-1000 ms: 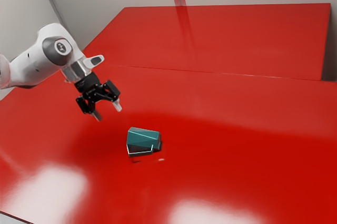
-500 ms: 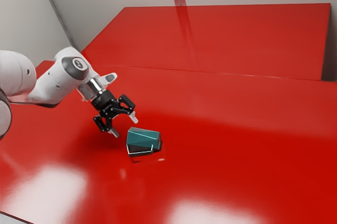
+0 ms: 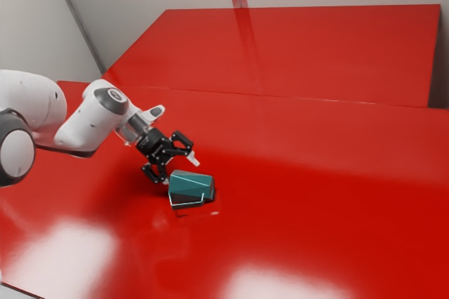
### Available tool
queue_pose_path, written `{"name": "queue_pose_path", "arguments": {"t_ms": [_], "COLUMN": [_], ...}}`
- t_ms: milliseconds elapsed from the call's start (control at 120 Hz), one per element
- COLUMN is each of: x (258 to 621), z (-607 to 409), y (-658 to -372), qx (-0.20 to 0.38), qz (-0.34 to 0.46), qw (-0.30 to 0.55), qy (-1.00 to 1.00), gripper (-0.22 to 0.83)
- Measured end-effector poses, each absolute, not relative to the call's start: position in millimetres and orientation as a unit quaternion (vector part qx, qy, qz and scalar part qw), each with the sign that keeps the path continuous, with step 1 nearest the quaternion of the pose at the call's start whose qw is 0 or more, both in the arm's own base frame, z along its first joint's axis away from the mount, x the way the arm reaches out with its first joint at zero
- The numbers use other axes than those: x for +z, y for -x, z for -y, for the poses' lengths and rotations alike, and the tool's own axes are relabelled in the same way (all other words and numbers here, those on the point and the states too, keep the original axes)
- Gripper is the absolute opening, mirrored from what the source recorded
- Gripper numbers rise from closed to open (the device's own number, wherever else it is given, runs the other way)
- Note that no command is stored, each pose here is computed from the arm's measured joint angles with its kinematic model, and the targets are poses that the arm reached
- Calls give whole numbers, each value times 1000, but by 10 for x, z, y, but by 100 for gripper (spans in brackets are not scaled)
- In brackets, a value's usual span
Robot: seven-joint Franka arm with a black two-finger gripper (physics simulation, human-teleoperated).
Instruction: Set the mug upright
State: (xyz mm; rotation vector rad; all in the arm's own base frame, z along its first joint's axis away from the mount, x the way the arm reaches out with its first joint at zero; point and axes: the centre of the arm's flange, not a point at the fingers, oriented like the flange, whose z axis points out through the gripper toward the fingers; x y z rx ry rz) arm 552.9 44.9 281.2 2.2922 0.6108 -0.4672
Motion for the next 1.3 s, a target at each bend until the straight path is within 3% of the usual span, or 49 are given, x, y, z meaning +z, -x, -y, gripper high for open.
{"name": "queue_pose_path", "arguments": {"t_ms": [125, 392, 667, 758, 1017, 1300], "x": [2820, 3133, 3119, 3300, 4026, 4065], "z": [-441, -310, -298, -244, -42, 199], "y": [-5546, -5768, -5758, -5762, -5707, -5581], "qx": [-178, -151, -156, -144, -72, 7], "qz": [-232, -199, -199, -177, -64, 55], "qw": [347, 334, 324, 302, 159, -11], "qy": [-891, -909, -911, -925, -983, -998], "gripper": [18, -9, -15, -16, -17, -17]}}
